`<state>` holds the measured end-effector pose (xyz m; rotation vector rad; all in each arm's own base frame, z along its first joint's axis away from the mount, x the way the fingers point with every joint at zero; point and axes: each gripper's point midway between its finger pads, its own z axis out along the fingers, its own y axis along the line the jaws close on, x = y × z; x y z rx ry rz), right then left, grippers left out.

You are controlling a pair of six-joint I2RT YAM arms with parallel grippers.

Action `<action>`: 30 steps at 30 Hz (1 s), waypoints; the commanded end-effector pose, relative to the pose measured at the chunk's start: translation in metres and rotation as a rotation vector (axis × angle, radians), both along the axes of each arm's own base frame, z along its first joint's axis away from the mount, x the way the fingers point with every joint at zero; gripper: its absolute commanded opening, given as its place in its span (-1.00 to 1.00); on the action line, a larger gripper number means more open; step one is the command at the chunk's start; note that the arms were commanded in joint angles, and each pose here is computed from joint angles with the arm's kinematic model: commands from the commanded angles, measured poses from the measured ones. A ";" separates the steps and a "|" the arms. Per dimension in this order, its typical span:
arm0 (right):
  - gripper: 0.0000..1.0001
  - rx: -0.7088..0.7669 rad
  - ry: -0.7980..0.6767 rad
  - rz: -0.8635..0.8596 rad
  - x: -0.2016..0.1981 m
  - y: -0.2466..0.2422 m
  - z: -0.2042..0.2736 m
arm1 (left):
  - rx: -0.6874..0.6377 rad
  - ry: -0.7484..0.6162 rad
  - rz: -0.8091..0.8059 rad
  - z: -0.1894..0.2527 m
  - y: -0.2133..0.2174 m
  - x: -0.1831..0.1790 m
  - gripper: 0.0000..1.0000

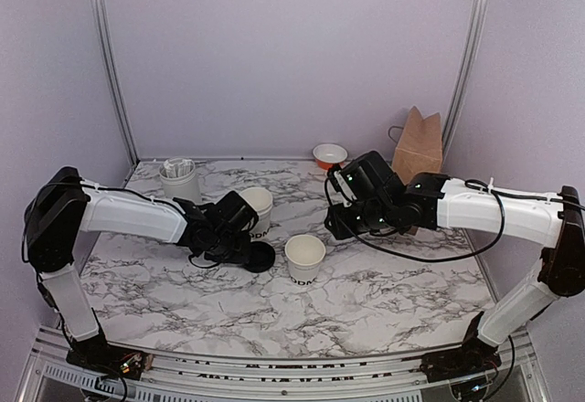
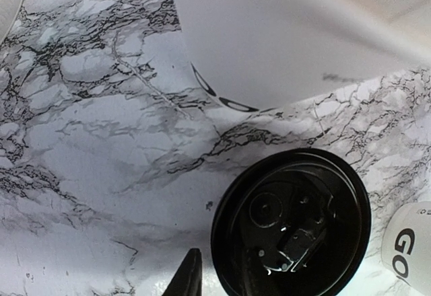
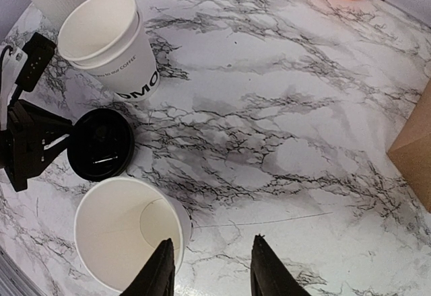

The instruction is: Pack the takeout coffee

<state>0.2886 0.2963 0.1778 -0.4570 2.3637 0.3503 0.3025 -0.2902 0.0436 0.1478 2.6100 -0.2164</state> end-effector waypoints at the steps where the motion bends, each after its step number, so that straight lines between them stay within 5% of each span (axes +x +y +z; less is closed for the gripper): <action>1: -0.27 0.033 -0.006 -0.014 0.003 0.002 0.009 | 0.003 -0.004 0.000 0.006 0.006 -0.008 -0.53; 30: -0.27 0.029 0.003 0.000 -0.002 0.008 0.005 | 0.031 0.004 0.039 -0.001 0.042 -0.040 -0.48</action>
